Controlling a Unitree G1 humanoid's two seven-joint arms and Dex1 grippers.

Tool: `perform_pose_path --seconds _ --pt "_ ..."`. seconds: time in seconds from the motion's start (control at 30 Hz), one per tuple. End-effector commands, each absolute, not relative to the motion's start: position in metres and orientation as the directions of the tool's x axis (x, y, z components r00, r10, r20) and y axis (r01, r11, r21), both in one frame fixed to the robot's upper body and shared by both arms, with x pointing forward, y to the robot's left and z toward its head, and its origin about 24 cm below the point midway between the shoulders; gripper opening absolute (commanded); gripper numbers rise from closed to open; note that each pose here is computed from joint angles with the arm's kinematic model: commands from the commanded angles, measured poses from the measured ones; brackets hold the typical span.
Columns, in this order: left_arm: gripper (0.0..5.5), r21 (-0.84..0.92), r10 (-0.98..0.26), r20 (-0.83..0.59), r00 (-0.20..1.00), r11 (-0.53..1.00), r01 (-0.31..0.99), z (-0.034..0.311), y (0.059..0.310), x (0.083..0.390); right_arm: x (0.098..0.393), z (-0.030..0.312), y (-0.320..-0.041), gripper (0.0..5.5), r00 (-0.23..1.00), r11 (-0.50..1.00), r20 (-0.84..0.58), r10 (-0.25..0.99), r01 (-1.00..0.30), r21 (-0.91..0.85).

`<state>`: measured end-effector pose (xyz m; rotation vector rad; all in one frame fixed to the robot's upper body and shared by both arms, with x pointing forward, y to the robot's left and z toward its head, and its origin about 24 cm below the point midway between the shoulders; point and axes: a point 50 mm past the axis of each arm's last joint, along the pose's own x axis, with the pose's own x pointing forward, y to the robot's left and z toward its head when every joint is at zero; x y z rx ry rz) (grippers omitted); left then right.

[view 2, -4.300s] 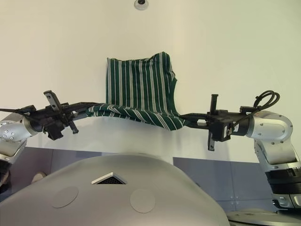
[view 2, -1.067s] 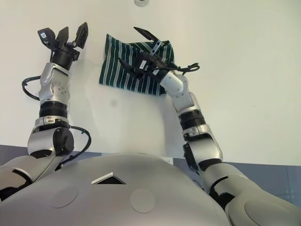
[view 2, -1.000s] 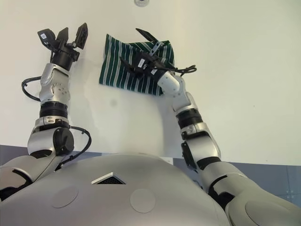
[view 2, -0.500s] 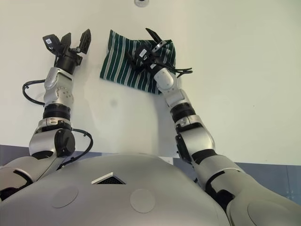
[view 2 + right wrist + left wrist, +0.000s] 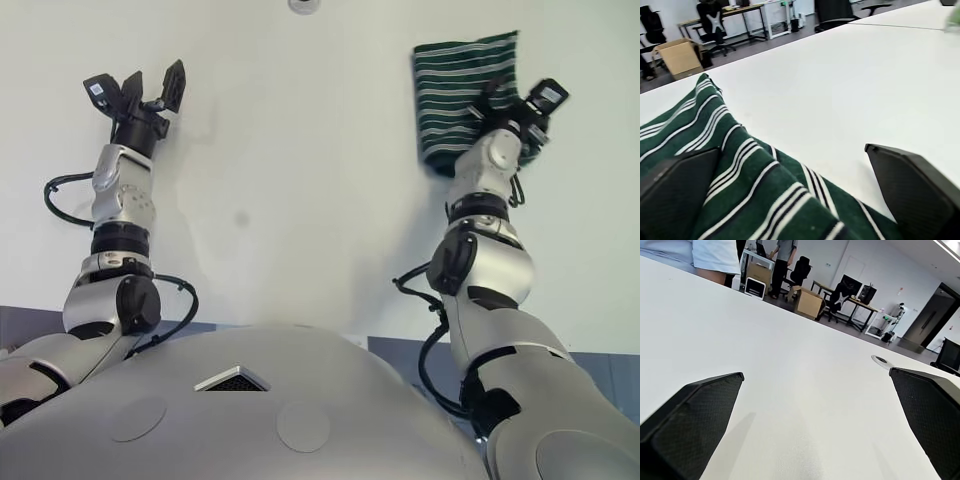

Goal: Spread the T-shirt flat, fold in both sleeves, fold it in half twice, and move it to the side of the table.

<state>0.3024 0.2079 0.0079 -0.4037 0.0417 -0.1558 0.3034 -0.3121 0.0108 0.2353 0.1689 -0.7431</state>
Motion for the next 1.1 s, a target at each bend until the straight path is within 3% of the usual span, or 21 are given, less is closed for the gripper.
perform_pose_path --seconds 0.03,0.13,0.2,0.3,0.37,0.43,0.47,0.53,0.73,0.9,1.1 --pt "5.37 -0.382 -0.136 -0.022 0.990 0.917 0.118 0.005 0.213 0.300 0.296 0.023 -0.331 5.40 0.664 0.654 -0.140 -0.735 0.748 0.116" --pt "5.37 -0.363 -0.135 -0.027 0.991 0.924 0.116 0.004 0.213 0.300 0.300 0.038 -0.330 5.40 0.671 0.668 -0.027 -0.741 0.740 0.077" --pt "5.37 -0.337 -0.142 -0.036 0.989 0.933 0.122 0.002 0.209 0.300 0.303 0.056 -0.326 5.40 0.691 0.698 0.127 -0.712 0.715 0.022" --pt "5.37 -0.301 -0.143 -0.038 0.989 0.945 0.125 -0.001 0.207 0.301 0.305 0.082 -0.301 5.40 0.723 0.764 0.403 -0.562 0.640 -0.082" --pt "5.37 -0.191 -0.104 -0.005 0.995 0.976 0.101 0.004 0.207 0.302 0.306 0.091 -0.262 5.40 0.759 0.826 0.551 -0.347 0.525 -0.203" --pt "5.37 -0.052 -0.078 0.028 0.997 0.995 0.079 0.005 0.204 0.300 0.300 0.090 -0.211 5.40 0.774 0.834 0.632 -0.044 0.377 -0.403" --pt "5.37 0.019 -0.073 0.048 0.996 0.997 0.073 0.005 0.200 0.299 0.295 0.083 -0.189 5.40 0.781 0.832 0.620 0.078 0.291 -0.472" --pt "5.37 0.123 -0.073 0.091 0.993 0.990 0.061 0.006 0.194 0.296 0.287 0.069 -0.165 5.40 0.799 0.850 0.570 0.192 0.155 -0.503" --pt "5.37 0.239 -0.118 0.218 0.969 0.969 0.064 0.011 0.178 0.288 0.264 0.045 -0.134 5.40 0.844 0.949 0.435 0.313 -0.261 -0.177" --pt "5.37 0.164 -0.197 0.256 0.946 0.974 0.158 0.012 0.169 0.282 0.268 0.032 -0.142 5.40 0.872 0.930 0.360 0.332 -0.366 0.028" --pt "5.37 0.153 -0.400 0.328 0.856 0.916 0.370 0.017 0.156 0.268 0.271 0.012 -0.146 5.40 0.875 0.885 0.290 0.389 -0.442 0.147"
